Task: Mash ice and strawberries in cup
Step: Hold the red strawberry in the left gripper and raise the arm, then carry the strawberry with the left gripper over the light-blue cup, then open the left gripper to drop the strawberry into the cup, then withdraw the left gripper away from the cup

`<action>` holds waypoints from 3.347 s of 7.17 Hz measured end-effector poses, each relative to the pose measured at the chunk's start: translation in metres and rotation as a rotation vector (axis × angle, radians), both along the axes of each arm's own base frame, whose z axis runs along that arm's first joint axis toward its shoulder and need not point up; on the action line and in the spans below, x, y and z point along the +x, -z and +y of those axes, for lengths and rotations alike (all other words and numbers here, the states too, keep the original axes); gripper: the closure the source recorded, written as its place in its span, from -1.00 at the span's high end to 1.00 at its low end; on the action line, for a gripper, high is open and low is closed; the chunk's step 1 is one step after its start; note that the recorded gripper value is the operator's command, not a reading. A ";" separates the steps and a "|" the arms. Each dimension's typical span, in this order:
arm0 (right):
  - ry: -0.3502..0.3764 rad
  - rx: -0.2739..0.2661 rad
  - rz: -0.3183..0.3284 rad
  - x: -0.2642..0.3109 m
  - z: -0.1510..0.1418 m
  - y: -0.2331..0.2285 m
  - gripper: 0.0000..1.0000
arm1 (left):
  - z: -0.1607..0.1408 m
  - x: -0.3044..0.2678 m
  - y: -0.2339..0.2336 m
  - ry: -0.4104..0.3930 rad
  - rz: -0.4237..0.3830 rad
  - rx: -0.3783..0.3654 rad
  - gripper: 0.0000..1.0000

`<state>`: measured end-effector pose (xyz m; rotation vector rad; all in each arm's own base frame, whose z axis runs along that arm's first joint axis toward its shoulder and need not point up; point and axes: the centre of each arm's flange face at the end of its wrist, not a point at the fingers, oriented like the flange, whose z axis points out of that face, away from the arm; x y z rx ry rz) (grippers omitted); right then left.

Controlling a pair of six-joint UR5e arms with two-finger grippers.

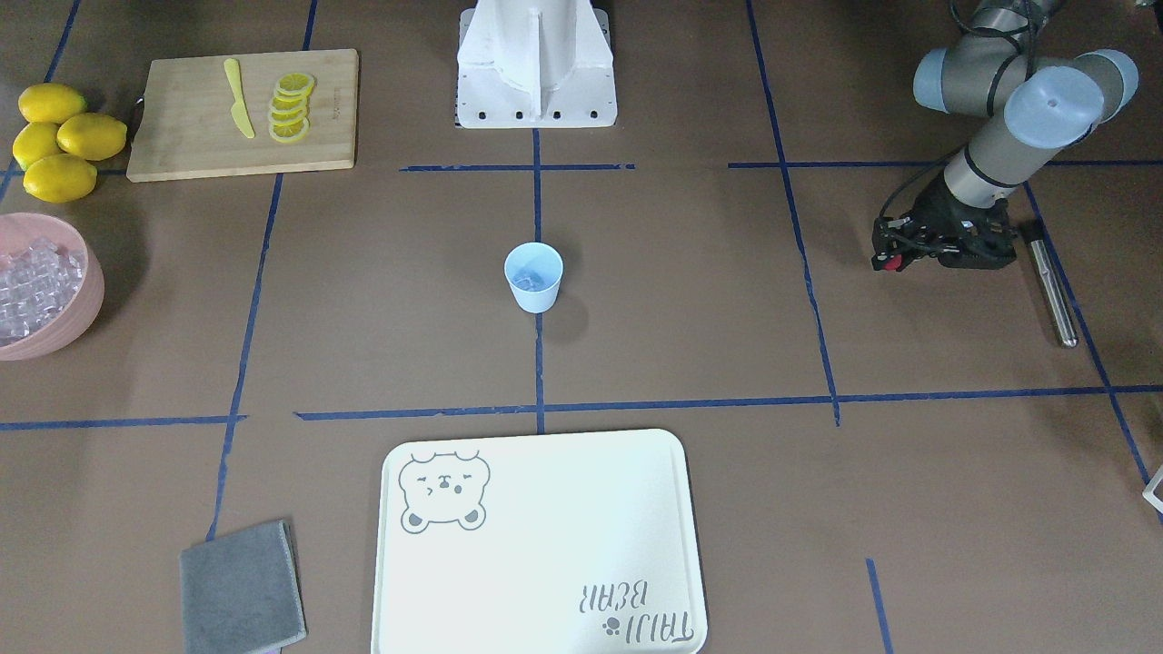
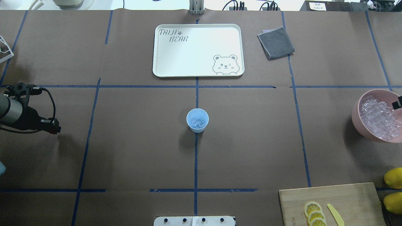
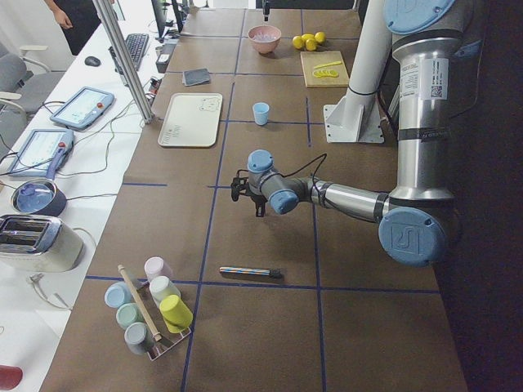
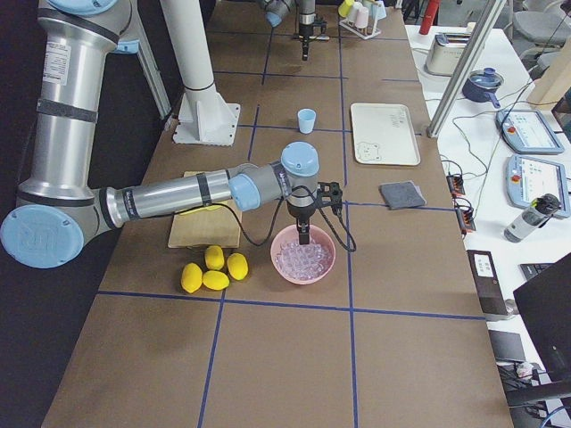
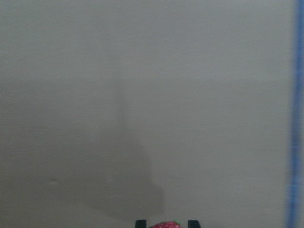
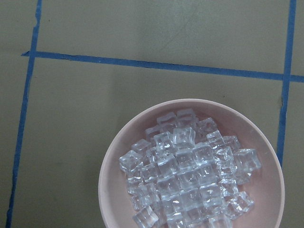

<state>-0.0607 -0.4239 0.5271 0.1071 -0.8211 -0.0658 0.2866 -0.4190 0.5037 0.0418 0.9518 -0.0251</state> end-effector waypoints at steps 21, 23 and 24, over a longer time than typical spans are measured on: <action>0.011 0.008 0.020 0.018 -0.007 -0.027 1.00 | -0.004 0.196 0.300 0.150 0.376 0.000 0.46; 0.031 0.031 0.042 0.040 -0.017 -0.045 1.00 | -0.038 0.117 0.233 0.085 0.305 0.048 0.46; 0.046 0.039 0.054 0.051 -0.023 -0.047 1.00 | -0.050 0.070 0.182 0.045 0.247 0.090 0.46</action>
